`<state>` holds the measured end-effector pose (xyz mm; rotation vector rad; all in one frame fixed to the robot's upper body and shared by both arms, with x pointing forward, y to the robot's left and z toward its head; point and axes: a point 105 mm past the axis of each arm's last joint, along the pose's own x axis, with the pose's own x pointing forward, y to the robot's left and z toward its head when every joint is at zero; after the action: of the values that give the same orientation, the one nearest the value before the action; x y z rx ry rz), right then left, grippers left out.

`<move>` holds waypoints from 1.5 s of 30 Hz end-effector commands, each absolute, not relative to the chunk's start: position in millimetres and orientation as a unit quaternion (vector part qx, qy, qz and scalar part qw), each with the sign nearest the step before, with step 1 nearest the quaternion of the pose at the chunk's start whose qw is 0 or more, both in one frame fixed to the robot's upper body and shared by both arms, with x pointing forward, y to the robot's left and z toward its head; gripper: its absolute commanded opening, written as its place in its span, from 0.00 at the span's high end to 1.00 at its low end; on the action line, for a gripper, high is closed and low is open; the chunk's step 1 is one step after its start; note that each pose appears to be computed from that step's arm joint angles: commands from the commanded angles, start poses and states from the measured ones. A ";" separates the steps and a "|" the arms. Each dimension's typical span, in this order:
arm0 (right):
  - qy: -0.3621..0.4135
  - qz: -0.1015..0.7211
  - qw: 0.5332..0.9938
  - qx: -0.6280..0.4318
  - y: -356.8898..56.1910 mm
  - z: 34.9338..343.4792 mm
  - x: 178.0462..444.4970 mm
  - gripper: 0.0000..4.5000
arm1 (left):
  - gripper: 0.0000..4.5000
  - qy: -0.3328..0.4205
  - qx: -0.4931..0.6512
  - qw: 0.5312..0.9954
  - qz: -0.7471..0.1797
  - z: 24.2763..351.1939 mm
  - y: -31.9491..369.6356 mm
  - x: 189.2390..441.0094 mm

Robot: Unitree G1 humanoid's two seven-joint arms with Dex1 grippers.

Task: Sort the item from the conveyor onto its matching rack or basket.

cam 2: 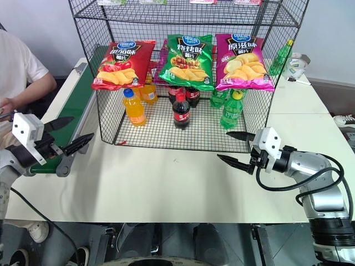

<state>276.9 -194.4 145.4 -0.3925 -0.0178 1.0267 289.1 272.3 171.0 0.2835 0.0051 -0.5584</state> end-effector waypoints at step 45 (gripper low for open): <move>-0.028 0.490 0.840 -0.232 -189.0 149.2 283.0 0.14 | 0.00 -0.027 0.145 0.952 -0.267 154.8 262.5 298.1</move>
<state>282.2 -191.7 139.4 -0.4585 -0.0164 1.0301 298.0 259.1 147.4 0.2699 -0.0199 -0.5600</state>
